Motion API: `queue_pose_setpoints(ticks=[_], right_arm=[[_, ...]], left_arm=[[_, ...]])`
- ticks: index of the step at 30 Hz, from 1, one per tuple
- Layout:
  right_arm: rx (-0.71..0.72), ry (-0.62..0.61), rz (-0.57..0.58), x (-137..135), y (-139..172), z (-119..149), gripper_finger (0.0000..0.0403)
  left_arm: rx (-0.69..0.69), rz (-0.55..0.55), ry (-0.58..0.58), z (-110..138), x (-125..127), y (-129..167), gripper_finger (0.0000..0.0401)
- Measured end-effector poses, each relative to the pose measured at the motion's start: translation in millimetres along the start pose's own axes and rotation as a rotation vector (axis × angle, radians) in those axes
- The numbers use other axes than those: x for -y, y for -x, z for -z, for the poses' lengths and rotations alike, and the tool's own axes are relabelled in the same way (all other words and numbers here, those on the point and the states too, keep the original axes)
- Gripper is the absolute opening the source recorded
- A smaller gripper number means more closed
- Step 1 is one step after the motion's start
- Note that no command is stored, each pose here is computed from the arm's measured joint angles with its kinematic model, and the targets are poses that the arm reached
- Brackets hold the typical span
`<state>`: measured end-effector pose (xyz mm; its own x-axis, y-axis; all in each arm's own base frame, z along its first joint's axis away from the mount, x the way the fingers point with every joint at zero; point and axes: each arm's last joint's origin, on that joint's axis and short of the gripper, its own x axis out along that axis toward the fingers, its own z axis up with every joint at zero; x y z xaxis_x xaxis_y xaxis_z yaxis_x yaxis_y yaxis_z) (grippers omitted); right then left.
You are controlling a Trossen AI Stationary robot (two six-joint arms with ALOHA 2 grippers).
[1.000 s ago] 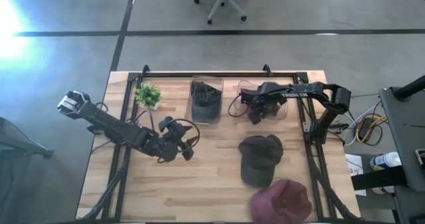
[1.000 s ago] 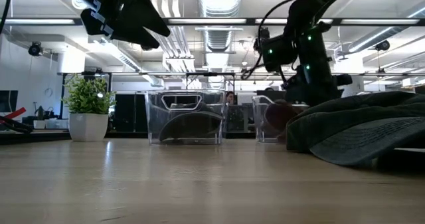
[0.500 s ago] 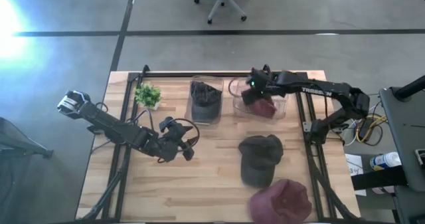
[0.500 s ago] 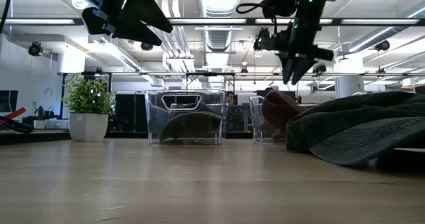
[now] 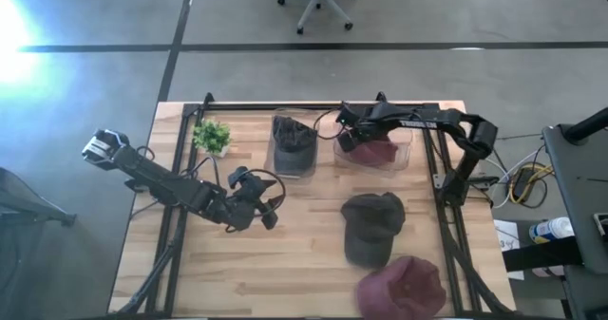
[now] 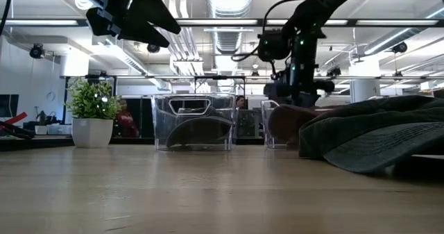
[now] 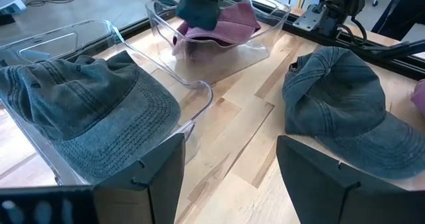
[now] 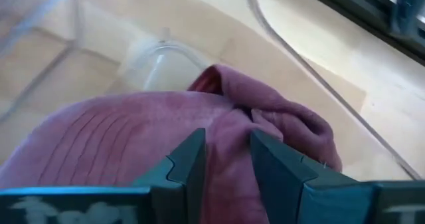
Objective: Pick & Place hat
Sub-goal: Put the red cap into the right transparent bin, then adjust the right transparent bin on the table
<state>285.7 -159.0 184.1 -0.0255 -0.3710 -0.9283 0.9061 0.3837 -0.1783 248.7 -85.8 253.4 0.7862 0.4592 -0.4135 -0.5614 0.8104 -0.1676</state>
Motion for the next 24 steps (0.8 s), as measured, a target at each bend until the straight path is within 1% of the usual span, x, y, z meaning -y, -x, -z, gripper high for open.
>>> queue_pose_setpoints(ticks=[2, 5, 7, 9, 13, 16, 17, 19, 22, 24], right_arm=[[-0.001, -0.036, 0.053, 1.0, -2.3, 2.3, 0.0118], [-0.013, -0.048, 0.152, 5.3, -1.7, 11.0, 0.0118], [0.012, -0.073, 0.220, 8.0, 3.6, 15.2, 0.0118], [0.021, -0.089, 0.245, 11.9, 11.3, 18.4, 0.0118], [0.077, -0.101, 0.188, 10.7, 28.4, 19.9, 0.0118], [0.154, -0.109, 0.068, 10.0, 48.8, 12.6, 0.0118], [0.170, -0.100, 0.016, 9.3, 53.3, 9.5, 0.0118], [0.230, -0.107, -0.049, 9.5, 59.1, 1.5, 0.0118], [0.311, -0.174, -0.064, 15.5, 59.7, -12.7, 0.0118], [0.319, -0.216, -0.052, 20.3, 48.6, -23.0, 0.0115]], left_arm=[[0.000, 0.000, 0.000, 0.0, 0.0, 0.0, 0.0231], [0.000, 0.000, 0.000, 0.0, 0.0, 0.0, 0.0231], [0.000, 0.000, 0.000, 0.0, 0.0, 0.0, 0.0231], [0.000, 0.000, -0.001, 0.0, 0.0, 0.0, 0.0231], [0.000, 0.000, -0.023, 0.0, 0.0, 0.0, 0.0231], [0.000, 0.000, -0.029, 0.0, 0.0, 0.0, 0.0231], [0.000, 0.000, -0.029, 0.0, 0.0, 0.0, 0.0231], [0.000, 0.000, -0.029, 0.0, 0.0, 0.0, 0.0231], [0.000, 0.000, -0.031, 0.0, 0.0, 0.0, 0.0231], [0.000, 0.000, -0.031, 0.0, 0.0, 0.0, 0.0231]])
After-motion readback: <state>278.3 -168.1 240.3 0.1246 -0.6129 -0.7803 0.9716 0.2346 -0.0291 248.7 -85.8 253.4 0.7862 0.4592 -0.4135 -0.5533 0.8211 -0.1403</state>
